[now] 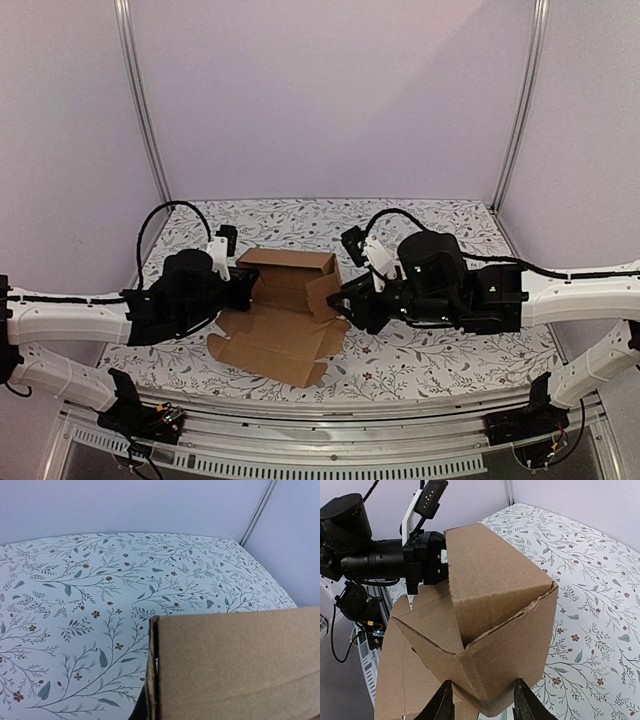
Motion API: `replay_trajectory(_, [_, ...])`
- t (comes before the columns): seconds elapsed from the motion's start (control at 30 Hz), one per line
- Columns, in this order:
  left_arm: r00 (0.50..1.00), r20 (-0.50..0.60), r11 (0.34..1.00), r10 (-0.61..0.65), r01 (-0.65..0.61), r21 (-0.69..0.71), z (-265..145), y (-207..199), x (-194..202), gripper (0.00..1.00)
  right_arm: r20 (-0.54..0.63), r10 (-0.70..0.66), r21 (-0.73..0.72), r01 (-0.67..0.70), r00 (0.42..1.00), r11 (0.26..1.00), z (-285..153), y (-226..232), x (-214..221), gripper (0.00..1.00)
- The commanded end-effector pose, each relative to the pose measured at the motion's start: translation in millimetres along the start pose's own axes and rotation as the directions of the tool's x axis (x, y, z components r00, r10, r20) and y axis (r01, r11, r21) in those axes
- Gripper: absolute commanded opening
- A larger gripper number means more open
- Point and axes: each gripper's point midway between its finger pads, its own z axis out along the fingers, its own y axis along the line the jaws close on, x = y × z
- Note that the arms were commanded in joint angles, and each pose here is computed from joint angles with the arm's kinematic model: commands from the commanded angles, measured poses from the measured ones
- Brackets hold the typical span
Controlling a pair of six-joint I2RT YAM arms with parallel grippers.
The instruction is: Fold the paper box
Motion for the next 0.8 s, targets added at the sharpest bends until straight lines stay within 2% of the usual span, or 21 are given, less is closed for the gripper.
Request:
replay_trajectory(0.0, [1.000, -0.005, 0.999, -0.008, 0.008, -0.036, -2, 1, 1, 0.00, 0.067, 0.019, 0.068, -0.024, 0.998, 0.997, 4, -4, -19, 0.39])
replay_trajectory(0.77, [0.999, -0.051, 0.974, 0.007, -0.018, -0.224, -10, 1, 3, 0.00, 0.094, -0.007, 0.315, -0.023, 0.996, 0.949, 38, -34, -9, 0.40])
